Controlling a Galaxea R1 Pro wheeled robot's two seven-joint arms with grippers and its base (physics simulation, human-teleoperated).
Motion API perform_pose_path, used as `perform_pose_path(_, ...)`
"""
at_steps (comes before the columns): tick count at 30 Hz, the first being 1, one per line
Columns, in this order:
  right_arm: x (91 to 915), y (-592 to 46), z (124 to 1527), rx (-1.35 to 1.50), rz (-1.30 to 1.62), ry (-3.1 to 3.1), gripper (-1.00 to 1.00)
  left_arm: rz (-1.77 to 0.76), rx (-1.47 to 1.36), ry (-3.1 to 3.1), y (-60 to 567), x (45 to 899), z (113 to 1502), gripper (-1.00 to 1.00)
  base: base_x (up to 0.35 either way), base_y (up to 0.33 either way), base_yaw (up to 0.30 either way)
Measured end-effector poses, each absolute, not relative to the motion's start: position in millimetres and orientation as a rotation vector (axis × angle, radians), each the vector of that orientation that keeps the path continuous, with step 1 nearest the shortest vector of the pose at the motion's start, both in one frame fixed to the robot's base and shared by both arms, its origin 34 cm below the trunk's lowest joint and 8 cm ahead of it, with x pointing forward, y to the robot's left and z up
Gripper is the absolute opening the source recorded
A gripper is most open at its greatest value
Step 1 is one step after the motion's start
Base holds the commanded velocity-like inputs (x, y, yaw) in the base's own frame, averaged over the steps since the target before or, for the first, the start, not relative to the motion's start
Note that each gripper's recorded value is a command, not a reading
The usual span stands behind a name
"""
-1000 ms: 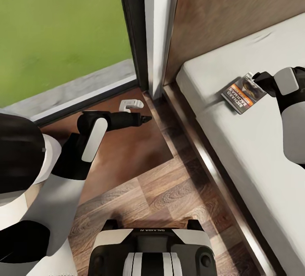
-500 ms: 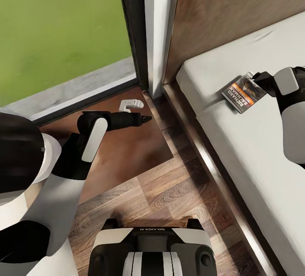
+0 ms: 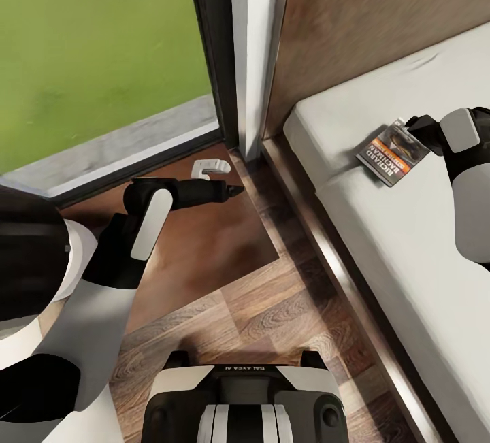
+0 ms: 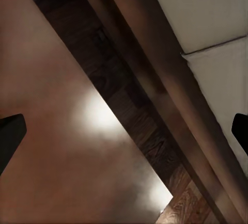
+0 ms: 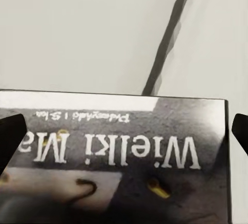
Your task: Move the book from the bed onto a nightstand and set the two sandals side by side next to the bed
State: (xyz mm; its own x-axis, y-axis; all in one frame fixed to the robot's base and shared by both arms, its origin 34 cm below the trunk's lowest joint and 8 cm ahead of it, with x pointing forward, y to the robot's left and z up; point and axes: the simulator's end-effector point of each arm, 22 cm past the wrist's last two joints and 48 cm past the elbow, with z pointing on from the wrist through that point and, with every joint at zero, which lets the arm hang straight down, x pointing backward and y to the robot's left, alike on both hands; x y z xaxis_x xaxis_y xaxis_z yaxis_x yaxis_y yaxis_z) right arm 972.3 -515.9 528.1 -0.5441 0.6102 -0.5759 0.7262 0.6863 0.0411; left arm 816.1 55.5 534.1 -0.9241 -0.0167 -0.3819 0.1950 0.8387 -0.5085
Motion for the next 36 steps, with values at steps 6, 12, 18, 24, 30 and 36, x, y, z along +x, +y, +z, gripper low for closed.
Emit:
perform_pose_path(6, 972.3, -515.9, 528.1, 1.023, -0.272, 2.334, 1.0, -0.785, 0.133, 2.645, 55.9, 815.9, 533.5, 1.0, 0.0, 0.0, 0.0)
perform_pose_path(12, 972.7, -516.0, 528.6, 1.023, -0.272, 2.333, 1.0, -0.784, 0.133, 2.646, 56.3, 815.9, 533.3, 1.0, 0.0, 0.0, 0.0)
perform_pose_path(18, 973.3, -516.0, 529.2, 1.022, -0.27, 2.331, 1.0, -0.79, 0.135, 2.64, 55.2, 816.5, 535.3, 1.0, 0.0, 0.0, 0.0)
perform_pose_path(24, 974.1, -516.1, 531.6, 1.023, -0.268, 2.328, 1.0, -0.792, 0.136, 2.635, 54.9, 817.6, 537.9, 1.0, 0.0, 0.0, 0.0)
perform_pose_path(30, 976.5, -516.1, 538.9, 1.022, -0.263, 2.32, 1.0, -0.79, 0.139, 2.627, 54.8, 819.9, 544.0, 1.0, 0.0, 0.0, 0.0)
perform_pose_path(36, 979.1, -515.9, 546.8, 1.019, -0.258, 2.313, 1.0, -0.792, 0.143, 2.616, 54.2, 822.4, 550.9, 1.0, 0.0, 0.0, 0.0)
